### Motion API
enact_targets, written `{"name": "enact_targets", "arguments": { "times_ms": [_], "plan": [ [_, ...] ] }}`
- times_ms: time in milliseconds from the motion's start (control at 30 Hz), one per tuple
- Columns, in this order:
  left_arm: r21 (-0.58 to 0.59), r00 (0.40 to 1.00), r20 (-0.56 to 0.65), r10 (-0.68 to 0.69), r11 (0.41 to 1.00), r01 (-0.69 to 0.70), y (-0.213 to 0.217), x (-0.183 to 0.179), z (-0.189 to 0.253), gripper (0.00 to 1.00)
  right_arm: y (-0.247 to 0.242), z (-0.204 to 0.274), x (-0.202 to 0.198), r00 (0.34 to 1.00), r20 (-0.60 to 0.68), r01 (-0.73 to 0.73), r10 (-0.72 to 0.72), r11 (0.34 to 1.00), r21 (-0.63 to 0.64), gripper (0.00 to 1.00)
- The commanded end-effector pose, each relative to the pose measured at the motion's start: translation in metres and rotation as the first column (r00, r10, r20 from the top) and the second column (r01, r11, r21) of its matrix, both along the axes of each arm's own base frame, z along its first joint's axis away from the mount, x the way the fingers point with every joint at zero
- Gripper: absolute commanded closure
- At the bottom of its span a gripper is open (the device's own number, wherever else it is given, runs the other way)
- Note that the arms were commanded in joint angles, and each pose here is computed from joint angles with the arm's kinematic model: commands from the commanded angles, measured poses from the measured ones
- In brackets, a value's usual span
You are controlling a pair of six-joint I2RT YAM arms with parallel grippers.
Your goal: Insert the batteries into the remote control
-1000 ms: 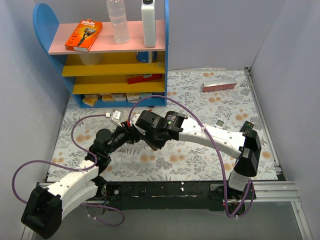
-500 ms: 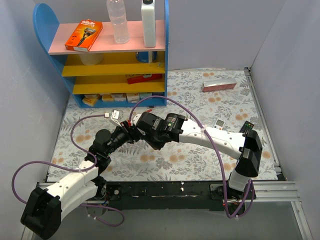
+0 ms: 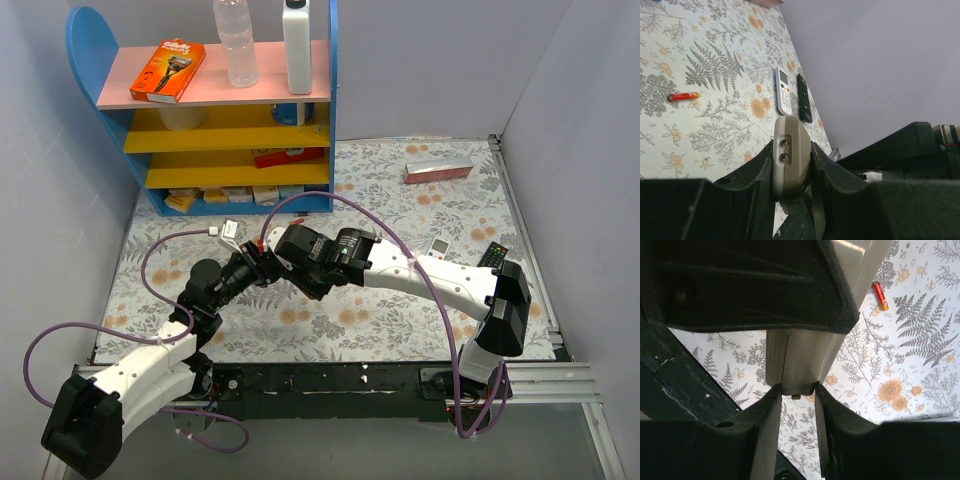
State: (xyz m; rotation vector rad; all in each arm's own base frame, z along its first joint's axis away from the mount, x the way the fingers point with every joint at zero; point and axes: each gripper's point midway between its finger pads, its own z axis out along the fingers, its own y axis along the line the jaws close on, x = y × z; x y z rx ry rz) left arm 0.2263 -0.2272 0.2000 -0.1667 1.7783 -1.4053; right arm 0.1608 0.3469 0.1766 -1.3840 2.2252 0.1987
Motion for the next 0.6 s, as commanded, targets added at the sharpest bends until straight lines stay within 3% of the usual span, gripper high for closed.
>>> {"name": "enact_targets", "arguments": {
  "times_ms": [0,233,433,567],
  "plan": [
    [-0.077,0.997,0.023,-0.069,0.995,0.07,-0.007,-0.017,0.022,1.0,0.025,0.027,0.008,0.999,0.051,-0.026,0.019,0.99,0.141,0.59],
    [-0.089,0.998,-0.064,-0.009,0.996,0.004,-0.001,-0.011,0.008,1.0,0.024,0.024,0.003,0.998,0.025,-0.052,0.049,0.991,0.126,0.49],
    [-0.092,0.987,-0.154,0.055,0.993,-0.07,0.006,-0.004,-0.007,1.0,0.023,0.042,0.001,0.999,0.028,-0.041,0.036,0.985,0.171,0.26],
    [-0.119,0.98,-0.18,0.081,0.988,-0.103,0.01,-0.001,-0.009,1.0,0.019,0.053,0.005,0.999,0.026,0.021,-0.028,0.972,0.233,0.17]
  ]
}}
